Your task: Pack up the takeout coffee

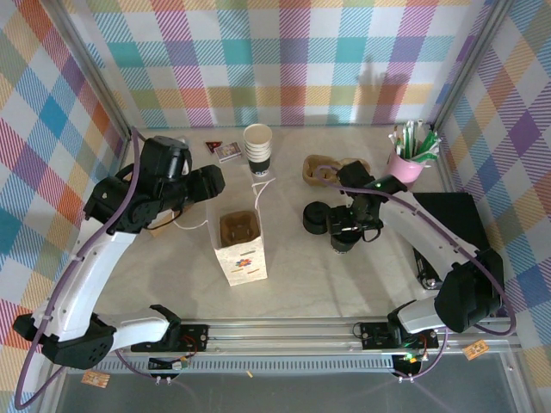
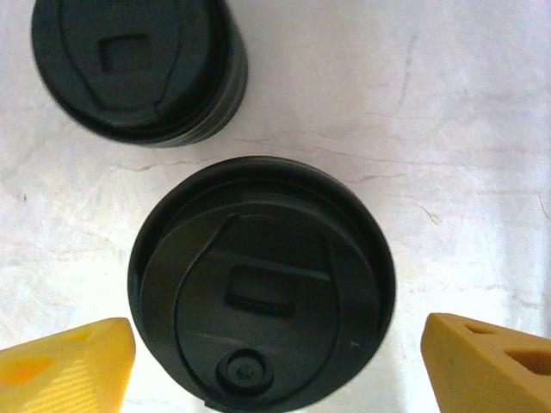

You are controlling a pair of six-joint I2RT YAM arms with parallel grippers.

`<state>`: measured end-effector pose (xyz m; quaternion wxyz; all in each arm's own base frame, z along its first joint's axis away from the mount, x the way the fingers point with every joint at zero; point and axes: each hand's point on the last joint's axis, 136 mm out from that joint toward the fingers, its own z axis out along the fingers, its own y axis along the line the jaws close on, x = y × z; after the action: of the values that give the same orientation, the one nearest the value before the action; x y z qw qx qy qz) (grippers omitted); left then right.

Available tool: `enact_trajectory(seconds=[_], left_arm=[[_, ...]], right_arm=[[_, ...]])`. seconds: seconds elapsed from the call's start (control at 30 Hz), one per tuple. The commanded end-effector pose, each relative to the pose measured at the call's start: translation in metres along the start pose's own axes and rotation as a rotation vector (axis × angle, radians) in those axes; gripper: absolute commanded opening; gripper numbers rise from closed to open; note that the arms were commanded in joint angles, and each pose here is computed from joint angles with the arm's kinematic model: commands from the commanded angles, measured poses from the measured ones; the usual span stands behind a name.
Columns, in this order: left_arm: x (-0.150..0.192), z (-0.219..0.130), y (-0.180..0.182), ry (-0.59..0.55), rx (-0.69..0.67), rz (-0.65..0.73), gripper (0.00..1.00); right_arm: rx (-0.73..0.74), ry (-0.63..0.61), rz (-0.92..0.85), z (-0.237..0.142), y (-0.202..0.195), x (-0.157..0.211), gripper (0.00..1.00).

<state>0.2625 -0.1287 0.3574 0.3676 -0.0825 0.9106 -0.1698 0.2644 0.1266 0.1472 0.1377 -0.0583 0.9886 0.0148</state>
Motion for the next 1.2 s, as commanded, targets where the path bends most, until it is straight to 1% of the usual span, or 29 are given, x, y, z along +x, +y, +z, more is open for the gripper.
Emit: enact_trajectory(seconds=[0.0,0.1,0.23,0.5,0.7,0.9,0.97,1.17], left_arm=[[0.001,-0.017,0.003,-0.015,0.008,-0.006,0.71],[0.003,-0.02,0.006,-0.015,0.011,-0.019,0.71],[0.007,-0.022,0.01,-0.014,0.008,-0.03,0.71],[0.014,-0.022,0.015,-0.013,0.006,-0.041,0.71],[0.016,-0.02,0.015,-0.005,0.006,-0.044,0.7],[0.019,-0.022,0.016,0.007,0.006,-0.043,0.7],[0.02,-0.024,0.018,0.004,0.002,-0.043,0.7],[0.023,-0.024,0.021,0.006,-0.003,-0.043,0.7]], right_arm=[[0.056,-0.021,0.207,-0.015,-0.011,0.004,0.84],[0.065,-0.047,0.251,-0.017,-0.009,0.004,0.83],[0.087,-0.046,0.234,-0.013,-0.006,0.003,0.85],[0.078,-0.029,0.216,-0.004,0.003,-0.001,0.87],[0.08,0.005,0.199,0.008,0.007,0.002,0.85],[0.081,0.005,0.178,0.013,0.007,0.003,0.77],[0.085,0.01,0.177,0.013,0.006,0.004,0.77],[0.096,0.034,0.174,0.02,0.004,0.011,0.8]])
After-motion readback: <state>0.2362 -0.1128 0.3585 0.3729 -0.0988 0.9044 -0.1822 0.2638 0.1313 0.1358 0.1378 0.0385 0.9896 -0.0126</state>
